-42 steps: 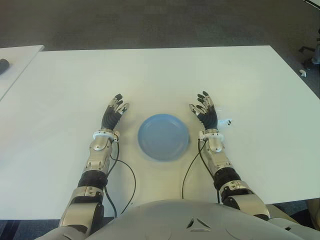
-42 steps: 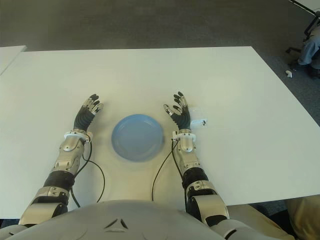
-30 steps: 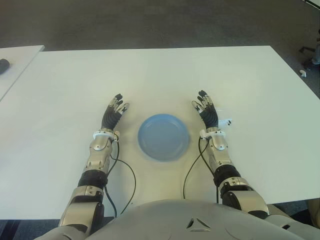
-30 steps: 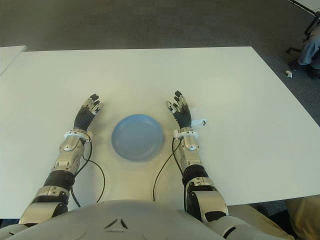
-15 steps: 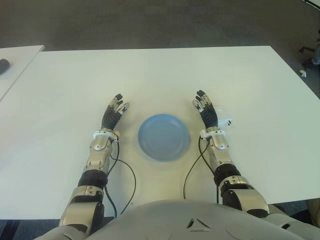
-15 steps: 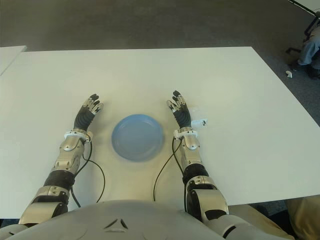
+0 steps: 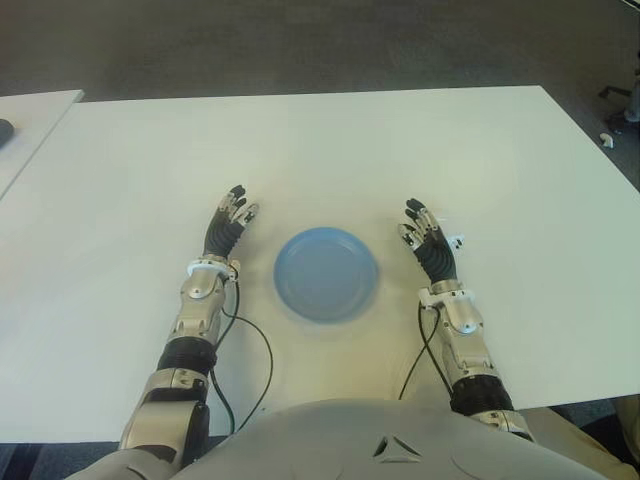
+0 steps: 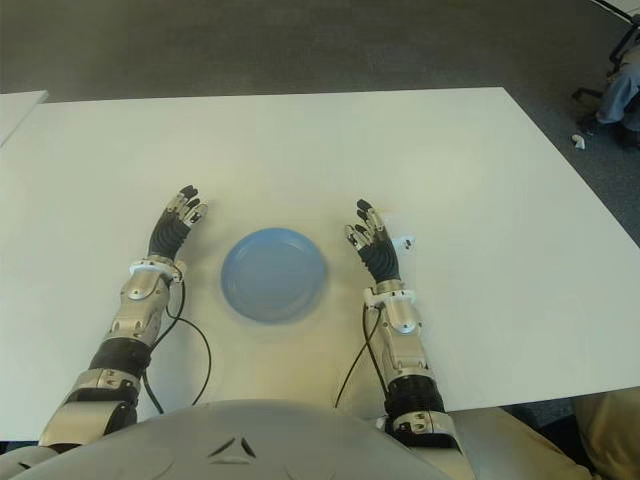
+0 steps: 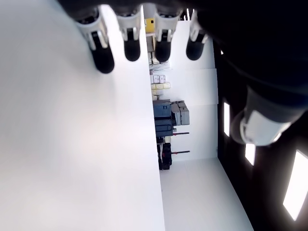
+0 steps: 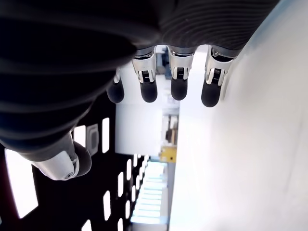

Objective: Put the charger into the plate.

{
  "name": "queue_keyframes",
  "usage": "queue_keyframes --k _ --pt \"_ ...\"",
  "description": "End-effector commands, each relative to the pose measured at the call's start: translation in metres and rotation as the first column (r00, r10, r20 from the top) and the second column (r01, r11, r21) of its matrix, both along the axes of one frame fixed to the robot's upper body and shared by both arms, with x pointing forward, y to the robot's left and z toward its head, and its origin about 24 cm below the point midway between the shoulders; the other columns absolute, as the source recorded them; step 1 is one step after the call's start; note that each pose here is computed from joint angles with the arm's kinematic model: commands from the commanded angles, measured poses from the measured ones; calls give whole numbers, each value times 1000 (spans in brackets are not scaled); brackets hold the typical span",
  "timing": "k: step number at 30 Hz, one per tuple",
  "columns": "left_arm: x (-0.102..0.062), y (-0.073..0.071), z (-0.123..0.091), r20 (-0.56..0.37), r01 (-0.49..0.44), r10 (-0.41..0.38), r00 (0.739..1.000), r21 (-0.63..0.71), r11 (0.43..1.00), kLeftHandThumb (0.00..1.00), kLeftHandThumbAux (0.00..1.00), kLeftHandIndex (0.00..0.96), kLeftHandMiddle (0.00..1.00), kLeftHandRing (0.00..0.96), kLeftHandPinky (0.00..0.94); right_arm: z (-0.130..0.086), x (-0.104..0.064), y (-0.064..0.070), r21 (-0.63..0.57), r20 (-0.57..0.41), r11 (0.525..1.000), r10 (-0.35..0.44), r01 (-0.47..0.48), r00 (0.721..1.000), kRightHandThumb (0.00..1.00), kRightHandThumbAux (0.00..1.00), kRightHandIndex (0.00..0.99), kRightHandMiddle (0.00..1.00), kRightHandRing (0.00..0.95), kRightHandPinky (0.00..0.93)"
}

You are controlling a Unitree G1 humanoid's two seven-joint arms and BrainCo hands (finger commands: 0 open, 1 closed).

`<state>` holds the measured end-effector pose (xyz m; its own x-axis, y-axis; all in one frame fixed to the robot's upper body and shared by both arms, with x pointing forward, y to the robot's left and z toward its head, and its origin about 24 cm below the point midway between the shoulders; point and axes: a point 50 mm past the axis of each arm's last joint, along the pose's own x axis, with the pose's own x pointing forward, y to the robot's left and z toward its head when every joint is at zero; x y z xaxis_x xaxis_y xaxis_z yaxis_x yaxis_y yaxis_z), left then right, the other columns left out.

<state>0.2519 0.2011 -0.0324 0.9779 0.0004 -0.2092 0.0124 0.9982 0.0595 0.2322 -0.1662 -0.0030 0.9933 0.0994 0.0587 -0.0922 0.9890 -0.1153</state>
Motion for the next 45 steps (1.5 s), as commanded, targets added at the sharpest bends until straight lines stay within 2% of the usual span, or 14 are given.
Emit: queue_keyframes --k 1,7,10,14,16,22,26,28,33,42,45 --pt "-35 -20 -45 -264 45 -55 963 -42 998 38 553 0 48 58 89 19 6 2 -17 83 999 52 -51 995 216 550 11 26 51 127" --pt "-33 -20 -45 -267 45 -55 962 -46 998 35 541 0 52 62 95 41 12 2 -51 191 995 97 -88 977 222 560 26 31 57 135" --pt "-32 -20 -45 -265 45 -56 963 -47 998 35 540 0 56 66 99 57 19 3 -58 256 993 112 -100 960 227 562 33 33 59 140" --pt "-31 -21 -45 -264 45 -56 963 -48 998 37 539 0 59 70 103 65 23 3 -60 280 993 116 -104 953 236 561 38 35 63 147" --pt "-31 -21 -47 -271 47 -57 961 -43 998 39 539 0 58 68 96 75 27 0 -70 320 993 113 -96 941 243 561 43 38 68 155" --pt "-31 -21 -47 -272 53 -63 960 -44 998 43 537 0 53 57 81 95 34 -7 -81 401 995 91 -64 912 264 568 59 55 93 189" --pt "-31 -22 -47 -269 50 -62 961 -51 997 43 531 0 55 59 90 107 34 -10 -88 468 996 48 -8 882 303 583 80 83 128 231" --pt "-31 -22 -47 -269 51 -62 961 -50 997 43 528 0 57 61 91 110 33 -10 -112 505 993 26 35 863 334 598 92 101 148 247" --pt "-32 -22 -47 -268 51 -62 961 -48 998 42 525 0 59 62 89 113 31 -11 -157 537 984 18 79 843 383 617 101 123 170 255" --pt "-32 -22 -47 -269 48 -57 961 -43 998 44 528 0 57 60 88 109 31 -20 -277 519 953 42 122 854 472 590 97 150 191 251" --pt "-32 -22 -47 -269 48 -57 961 -40 998 45 529 0 57 60 88 99 36 -27 -340 491 927 31 159 870 467 571 95 151 188 240"
